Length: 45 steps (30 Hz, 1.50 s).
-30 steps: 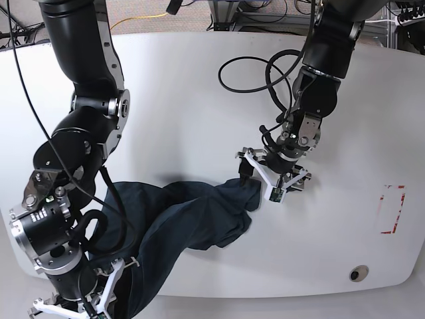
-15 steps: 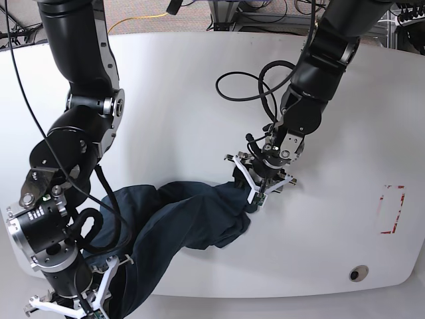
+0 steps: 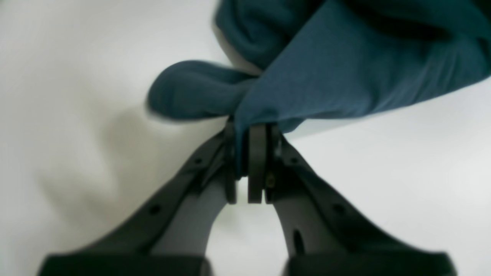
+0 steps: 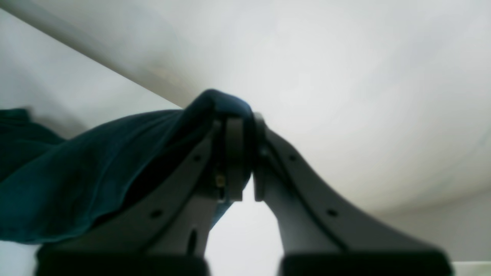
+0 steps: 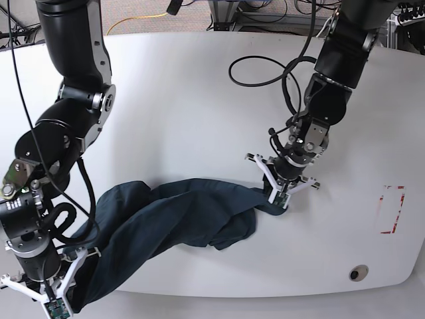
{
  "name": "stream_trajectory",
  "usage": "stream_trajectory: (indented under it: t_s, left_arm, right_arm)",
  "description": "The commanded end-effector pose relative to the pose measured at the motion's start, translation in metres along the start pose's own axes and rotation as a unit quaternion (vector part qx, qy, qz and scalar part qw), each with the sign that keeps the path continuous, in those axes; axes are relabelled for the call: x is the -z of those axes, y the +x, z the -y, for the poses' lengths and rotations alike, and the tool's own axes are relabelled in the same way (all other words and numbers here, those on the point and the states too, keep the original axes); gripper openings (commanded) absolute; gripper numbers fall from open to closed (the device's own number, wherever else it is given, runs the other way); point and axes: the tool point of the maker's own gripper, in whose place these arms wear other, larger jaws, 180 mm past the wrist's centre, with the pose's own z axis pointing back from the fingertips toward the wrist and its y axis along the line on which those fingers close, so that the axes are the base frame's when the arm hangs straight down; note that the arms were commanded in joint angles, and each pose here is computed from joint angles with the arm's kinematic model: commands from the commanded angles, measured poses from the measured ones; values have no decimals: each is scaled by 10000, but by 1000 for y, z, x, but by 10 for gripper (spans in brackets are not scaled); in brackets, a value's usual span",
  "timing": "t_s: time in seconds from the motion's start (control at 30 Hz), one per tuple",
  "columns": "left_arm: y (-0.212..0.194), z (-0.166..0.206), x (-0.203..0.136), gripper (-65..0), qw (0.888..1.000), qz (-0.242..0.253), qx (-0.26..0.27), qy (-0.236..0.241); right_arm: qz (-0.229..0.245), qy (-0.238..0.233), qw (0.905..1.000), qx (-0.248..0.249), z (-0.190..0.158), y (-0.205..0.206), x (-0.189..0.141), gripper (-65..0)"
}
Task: Fold the T-shirt properly
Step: 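Lift and stretch the shirt between both grippers, then lay it flat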
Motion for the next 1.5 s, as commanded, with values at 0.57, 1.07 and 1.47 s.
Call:
stream_trajectory:
  t_s: [0.57, 1.07, 1.47]
  left_arm:
    - [149, -135, -136, -650, 9778, 1429, 898, 1245]
    - [226, -206, -207, -650, 9544, 1509, 1176, 2292]
    - [167, -186, -196, -650, 9643, 598, 1664, 1969]
  right_arm:
    - [281, -118, 9986, 422, 79, 52, 33, -650]
    - [260, 12, 9922, 1223, 111, 46, 45, -650]
    - [-567, 493, 9799, 1846, 43, -91, 45, -650]
